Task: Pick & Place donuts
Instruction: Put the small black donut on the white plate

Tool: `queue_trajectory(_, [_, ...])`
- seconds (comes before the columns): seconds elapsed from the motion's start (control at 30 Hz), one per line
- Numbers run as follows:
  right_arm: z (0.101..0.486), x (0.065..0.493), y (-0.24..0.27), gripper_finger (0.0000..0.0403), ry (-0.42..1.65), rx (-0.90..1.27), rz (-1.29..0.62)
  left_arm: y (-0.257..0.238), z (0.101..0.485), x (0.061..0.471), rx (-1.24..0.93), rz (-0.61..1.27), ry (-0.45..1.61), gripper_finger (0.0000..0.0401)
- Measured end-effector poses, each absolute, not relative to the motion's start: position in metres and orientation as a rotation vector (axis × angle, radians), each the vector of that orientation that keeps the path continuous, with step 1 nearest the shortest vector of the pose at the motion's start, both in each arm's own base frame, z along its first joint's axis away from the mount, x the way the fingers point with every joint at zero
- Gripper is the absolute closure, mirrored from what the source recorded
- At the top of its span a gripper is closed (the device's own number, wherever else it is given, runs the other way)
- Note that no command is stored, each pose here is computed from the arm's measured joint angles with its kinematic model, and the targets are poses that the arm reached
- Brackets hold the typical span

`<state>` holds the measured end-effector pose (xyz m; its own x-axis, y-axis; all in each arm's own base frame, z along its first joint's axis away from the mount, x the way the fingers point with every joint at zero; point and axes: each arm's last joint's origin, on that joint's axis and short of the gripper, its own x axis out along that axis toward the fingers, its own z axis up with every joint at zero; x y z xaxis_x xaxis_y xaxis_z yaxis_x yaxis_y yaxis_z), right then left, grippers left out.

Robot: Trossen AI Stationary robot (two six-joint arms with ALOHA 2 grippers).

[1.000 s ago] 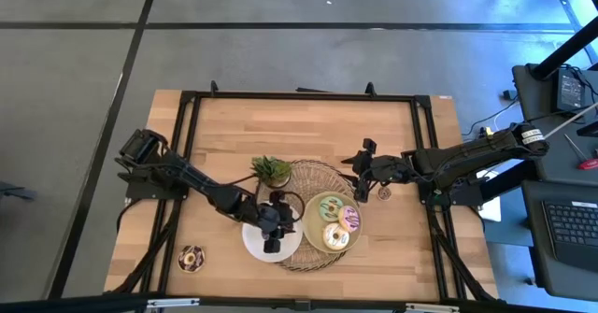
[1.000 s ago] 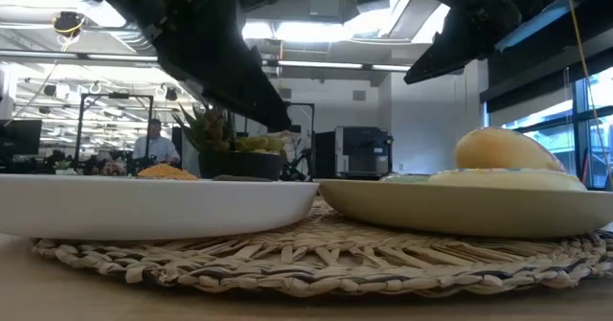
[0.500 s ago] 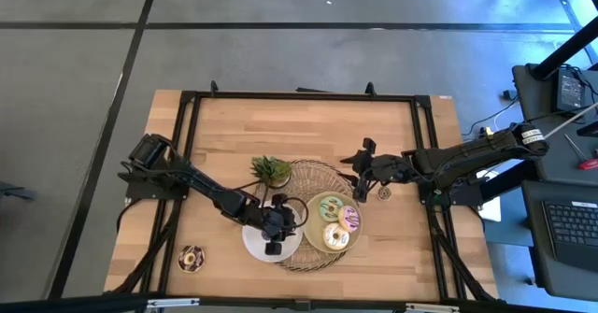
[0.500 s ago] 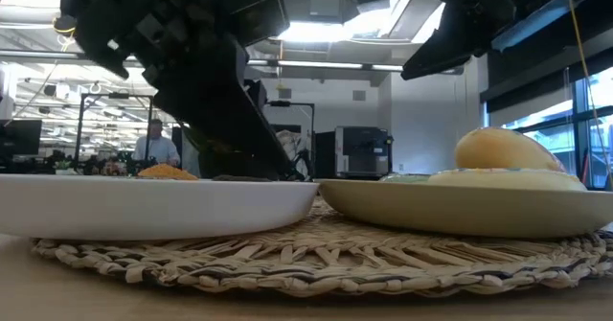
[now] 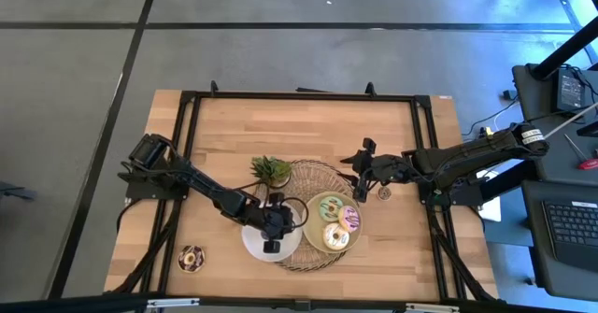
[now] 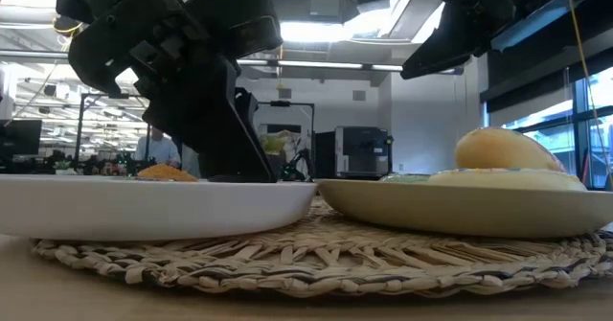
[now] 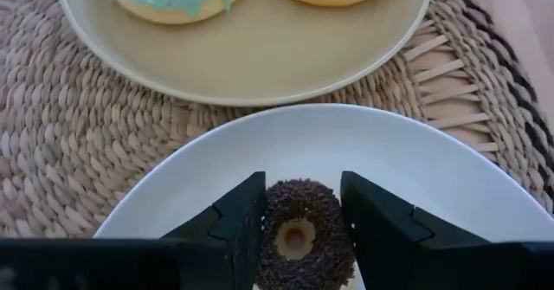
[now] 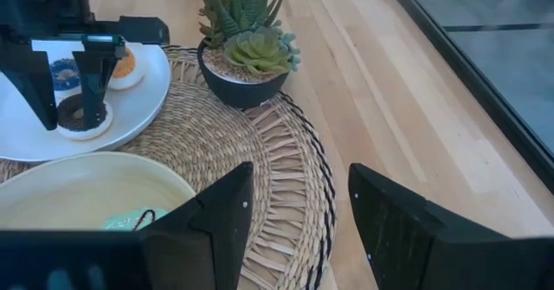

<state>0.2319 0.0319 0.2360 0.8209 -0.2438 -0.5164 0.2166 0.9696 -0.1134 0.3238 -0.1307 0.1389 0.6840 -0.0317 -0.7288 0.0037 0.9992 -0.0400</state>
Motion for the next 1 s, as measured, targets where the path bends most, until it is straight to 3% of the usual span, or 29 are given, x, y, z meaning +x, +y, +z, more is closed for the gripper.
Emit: queue_trajectory(1.0, [0.232,0.229,0.031,0.0211,0.601,-0.067,-0.245,-0.132,0.16,0.323,-0.047,0.119,1.043,0.0253])
